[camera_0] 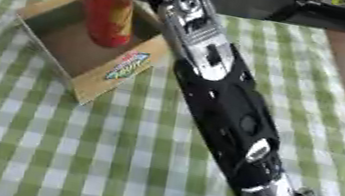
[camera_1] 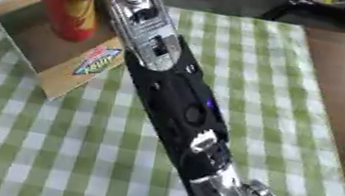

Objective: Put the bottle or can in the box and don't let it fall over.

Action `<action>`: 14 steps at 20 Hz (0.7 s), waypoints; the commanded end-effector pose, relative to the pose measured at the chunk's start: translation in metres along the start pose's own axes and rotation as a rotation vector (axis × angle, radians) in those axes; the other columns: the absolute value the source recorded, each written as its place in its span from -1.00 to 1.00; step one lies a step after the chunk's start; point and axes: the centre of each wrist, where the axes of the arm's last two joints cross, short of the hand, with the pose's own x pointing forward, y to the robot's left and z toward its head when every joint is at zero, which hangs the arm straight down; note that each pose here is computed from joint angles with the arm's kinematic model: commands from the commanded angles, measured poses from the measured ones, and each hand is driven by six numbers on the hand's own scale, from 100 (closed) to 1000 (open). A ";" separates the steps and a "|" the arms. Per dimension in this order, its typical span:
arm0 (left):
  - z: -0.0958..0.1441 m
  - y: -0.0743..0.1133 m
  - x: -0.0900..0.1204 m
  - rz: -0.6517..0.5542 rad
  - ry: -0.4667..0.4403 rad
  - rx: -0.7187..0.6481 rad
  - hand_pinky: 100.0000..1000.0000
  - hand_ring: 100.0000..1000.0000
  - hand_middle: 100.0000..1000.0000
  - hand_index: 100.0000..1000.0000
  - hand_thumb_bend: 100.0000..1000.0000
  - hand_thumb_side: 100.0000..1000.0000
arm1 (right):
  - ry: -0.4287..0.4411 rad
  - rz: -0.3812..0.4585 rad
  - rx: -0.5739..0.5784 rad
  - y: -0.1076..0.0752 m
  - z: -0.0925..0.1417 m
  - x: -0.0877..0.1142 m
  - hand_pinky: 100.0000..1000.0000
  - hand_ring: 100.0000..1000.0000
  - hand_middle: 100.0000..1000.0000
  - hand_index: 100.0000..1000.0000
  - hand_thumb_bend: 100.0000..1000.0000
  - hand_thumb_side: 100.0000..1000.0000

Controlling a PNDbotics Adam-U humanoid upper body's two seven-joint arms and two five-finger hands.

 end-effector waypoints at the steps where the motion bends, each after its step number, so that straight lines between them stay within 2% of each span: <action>1: -0.005 -0.004 0.014 0.016 -0.048 -0.022 0.65 0.78 0.43 0.47 -0.08 0.29 | -0.033 0.017 -0.062 -0.003 -0.011 0.006 0.71 -0.44 -0.22 -0.67 -0.66 -1.00; 8: -0.010 -0.011 0.023 0.043 -0.080 -0.031 0.65 0.78 0.43 0.47 -0.08 0.30 | -0.071 0.067 -0.182 -0.014 -0.020 -0.002 0.70 -0.43 -0.21 -0.65 -0.66 -1.00; 14: -0.013 -0.014 0.029 0.057 -0.101 -0.037 0.65 0.78 0.43 0.47 -0.08 0.30 | -0.048 0.072 -0.234 -0.022 -0.017 -0.023 0.71 -0.38 -0.17 -0.61 -0.68 -1.00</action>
